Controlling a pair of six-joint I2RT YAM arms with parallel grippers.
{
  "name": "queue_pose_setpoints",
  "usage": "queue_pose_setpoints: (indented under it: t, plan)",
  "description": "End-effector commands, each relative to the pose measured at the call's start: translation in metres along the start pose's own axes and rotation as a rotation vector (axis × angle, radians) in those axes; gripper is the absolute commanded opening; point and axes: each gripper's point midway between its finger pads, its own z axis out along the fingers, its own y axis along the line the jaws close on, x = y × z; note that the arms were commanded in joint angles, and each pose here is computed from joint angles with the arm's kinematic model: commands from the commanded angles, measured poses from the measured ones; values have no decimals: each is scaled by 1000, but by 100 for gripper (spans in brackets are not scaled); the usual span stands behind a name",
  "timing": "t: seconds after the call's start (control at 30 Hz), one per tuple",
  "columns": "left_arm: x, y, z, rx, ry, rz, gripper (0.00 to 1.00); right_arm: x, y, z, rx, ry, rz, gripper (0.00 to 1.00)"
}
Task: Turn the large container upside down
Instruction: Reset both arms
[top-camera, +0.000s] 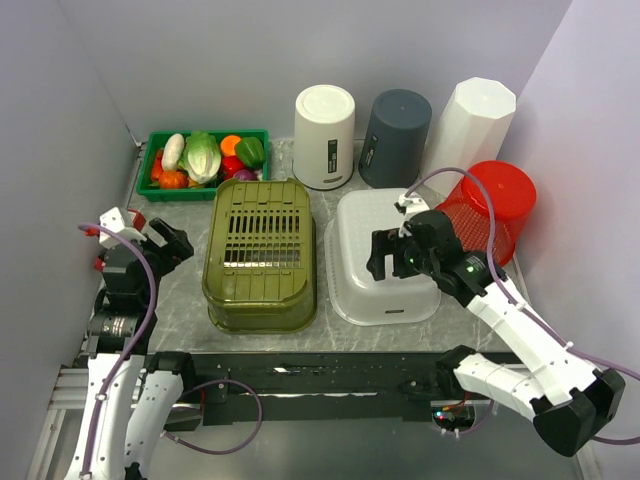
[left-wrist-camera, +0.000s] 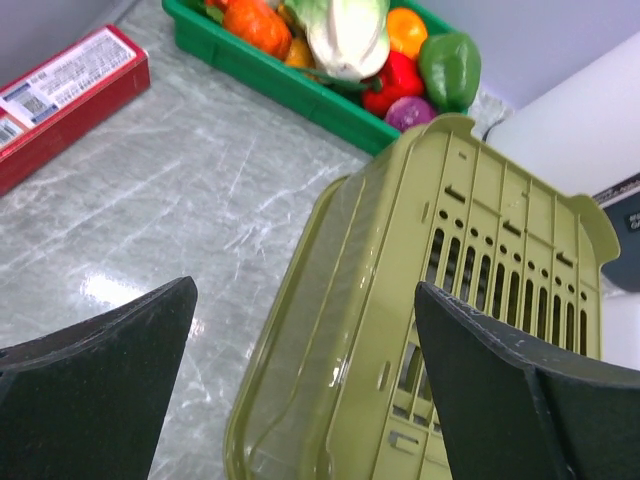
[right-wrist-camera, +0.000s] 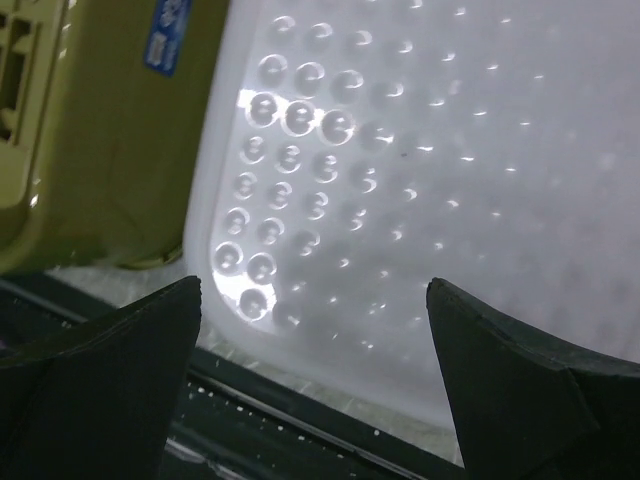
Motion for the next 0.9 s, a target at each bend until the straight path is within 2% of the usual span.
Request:
queue_pose_setpoints:
  t: [0.0,0.27,0.4,0.57,0.87]
  plan:
    - [-23,-2,-3,10,-115,-3,96,-20,23,-25,-138,-86,-67,100]
    - [-24,-8,-5,57,-137,2,96,-43,24,-42,-155,-238,-114,100]
    - [-24,-7,-4,52,-138,-1,96,-41,7,-34,-62,-255,-89,100]
    - [-22,-5,0,40,-129,0,96,-43,-33,-26,163,-275,-29,100]
    - [-18,-2,6,6,-100,6,96,-43,-39,-23,186,-315,-7,100]
